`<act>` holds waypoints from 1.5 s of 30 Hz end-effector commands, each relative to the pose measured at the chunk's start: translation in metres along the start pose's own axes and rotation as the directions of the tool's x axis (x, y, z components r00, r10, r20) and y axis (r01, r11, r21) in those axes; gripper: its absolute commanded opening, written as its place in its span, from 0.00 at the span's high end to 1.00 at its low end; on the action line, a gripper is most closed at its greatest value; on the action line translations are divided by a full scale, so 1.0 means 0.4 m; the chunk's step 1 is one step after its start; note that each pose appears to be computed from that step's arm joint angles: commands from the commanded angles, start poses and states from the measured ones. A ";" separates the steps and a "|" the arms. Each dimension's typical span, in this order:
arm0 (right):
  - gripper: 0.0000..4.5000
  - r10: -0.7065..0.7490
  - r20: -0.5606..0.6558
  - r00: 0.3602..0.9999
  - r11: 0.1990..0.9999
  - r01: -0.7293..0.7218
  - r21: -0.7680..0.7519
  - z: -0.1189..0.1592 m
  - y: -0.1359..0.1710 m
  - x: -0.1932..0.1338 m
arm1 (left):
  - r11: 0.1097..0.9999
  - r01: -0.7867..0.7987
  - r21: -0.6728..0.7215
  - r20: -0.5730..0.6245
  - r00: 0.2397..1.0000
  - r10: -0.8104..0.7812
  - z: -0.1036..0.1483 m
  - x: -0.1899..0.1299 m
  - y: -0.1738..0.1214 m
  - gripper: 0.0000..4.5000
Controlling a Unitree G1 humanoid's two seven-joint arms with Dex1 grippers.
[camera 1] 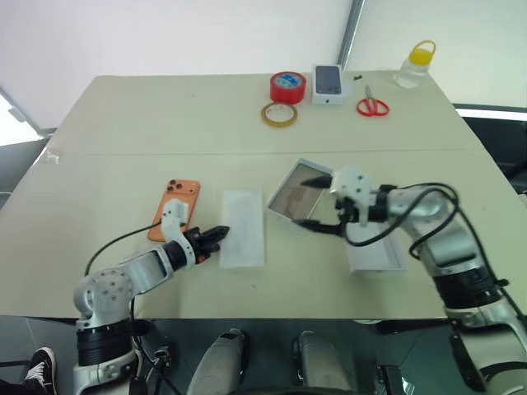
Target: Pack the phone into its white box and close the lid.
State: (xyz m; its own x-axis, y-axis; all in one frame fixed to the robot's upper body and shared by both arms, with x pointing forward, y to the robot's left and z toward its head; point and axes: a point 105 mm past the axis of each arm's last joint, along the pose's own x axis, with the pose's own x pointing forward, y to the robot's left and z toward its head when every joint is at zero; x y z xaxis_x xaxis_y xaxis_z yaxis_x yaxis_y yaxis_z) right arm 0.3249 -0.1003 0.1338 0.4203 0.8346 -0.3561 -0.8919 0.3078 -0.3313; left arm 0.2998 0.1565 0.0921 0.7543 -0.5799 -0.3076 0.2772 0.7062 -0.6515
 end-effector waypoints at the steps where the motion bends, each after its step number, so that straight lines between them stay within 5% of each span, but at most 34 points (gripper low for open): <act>1: 0.00 -0.024 -0.007 1.000 1.000 0.024 -0.013 0.020 0.003 0.025 | 0.999 -0.011 0.050 0.063 0.998 0.008 0.058 -0.025 0.001 0.99; 8: 0.06 -0.089 -0.060 0.994 0.993 0.093 0.067 -0.014 -0.033 0.067 | 0.989 -0.013 0.147 0.152 0.988 -0.010 0.118 -0.036 -0.015 1.00; 10: 0.20 -0.051 -0.064 0.997 0.995 0.056 0.081 -0.020 -0.019 0.075 | 0.988 -0.010 0.152 0.155 0.988 -0.014 0.124 -0.034 -0.020 1.00; 17: 0.99 -0.028 -0.198 0.980 0.998 0.017 -0.059 -0.070 -0.006 0.100 | 0.984 -0.005 0.177 0.193 0.981 -0.030 0.152 -0.036 -0.036 1.00; 26: 0.99 0.107 -0.060 0.992 0.982 -0.115 -0.147 0.029 0.035 0.090 | 0.988 0.052 0.144 0.185 0.980 -0.079 0.162 -0.032 -0.059 1.00; 35: 0.99 0.265 -0.044 0.963 0.947 -0.269 -0.177 0.036 0.119 0.103 | 0.986 0.136 0.093 0.173 0.973 -0.151 0.165 -0.006 -0.111 1.00; 39: 0.71 0.272 -0.048 0.961 0.950 -0.276 -0.144 0.034 0.122 0.115 | 0.988 0.130 0.081 0.176 0.974 -0.142 0.152 0.020 -0.123 1.00; 43: 0.26 0.209 -0.043 0.977 0.966 -0.213 -0.147 0.043 0.087 0.097 | 0.989 0.122 0.078 0.146 0.980 -0.132 0.116 0.040 -0.131 1.00; 45: 0.26 0.214 0.004 0.977 0.974 -0.213 -0.082 0.062 0.075 0.069 | 0.989 0.120 0.083 0.147 0.980 -0.131 0.106 0.043 -0.134 1.00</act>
State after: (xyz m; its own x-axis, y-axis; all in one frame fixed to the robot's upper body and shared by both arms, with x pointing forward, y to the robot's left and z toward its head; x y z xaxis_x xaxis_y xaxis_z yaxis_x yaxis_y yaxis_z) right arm 0.3048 -0.0537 0.1069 0.2031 0.8506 -0.4850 -0.9564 0.0660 -0.2846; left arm 0.3247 0.1261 0.1427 0.7768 -0.6124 -0.1467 0.3908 0.6515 -0.6502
